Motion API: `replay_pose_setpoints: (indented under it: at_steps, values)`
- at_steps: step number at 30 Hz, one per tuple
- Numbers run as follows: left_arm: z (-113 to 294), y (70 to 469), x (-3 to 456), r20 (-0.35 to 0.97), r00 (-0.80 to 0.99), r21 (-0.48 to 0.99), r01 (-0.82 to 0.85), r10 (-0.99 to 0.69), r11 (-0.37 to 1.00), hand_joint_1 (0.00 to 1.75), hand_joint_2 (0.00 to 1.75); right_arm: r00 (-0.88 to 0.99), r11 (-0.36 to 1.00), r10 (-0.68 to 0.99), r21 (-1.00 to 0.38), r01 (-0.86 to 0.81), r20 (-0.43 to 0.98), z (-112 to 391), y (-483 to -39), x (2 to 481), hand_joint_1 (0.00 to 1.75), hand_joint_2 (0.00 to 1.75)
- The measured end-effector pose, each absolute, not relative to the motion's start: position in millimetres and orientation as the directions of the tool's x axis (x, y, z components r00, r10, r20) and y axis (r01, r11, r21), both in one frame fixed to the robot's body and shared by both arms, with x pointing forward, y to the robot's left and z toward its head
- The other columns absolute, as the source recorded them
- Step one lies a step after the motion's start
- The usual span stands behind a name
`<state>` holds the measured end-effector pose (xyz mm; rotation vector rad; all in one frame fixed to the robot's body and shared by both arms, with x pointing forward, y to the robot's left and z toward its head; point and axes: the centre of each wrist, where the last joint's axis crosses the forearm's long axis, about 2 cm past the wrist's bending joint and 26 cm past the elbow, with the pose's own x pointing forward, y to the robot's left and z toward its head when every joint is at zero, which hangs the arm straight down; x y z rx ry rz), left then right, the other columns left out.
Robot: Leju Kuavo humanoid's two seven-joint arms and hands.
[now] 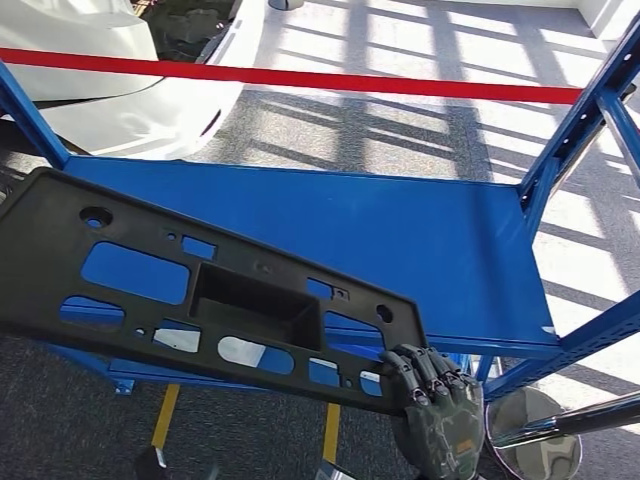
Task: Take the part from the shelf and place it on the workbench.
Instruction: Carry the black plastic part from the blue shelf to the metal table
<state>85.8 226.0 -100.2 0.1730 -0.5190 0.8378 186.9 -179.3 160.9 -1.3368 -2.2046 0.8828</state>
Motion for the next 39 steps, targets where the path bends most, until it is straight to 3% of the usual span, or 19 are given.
replay_pose_setpoints:
  at_steps: [39]
  values:
    - [-101.6, 231.8, 81.1, 0.49, 0.575, 0.013, -0.756, 0.655, 0.655, 0.0, 1.75, -0.422, 0.341, 0.904, -0.711, 0.615, 0.068, 156.9, -176.4, 186.8, 1.75, 1.75]
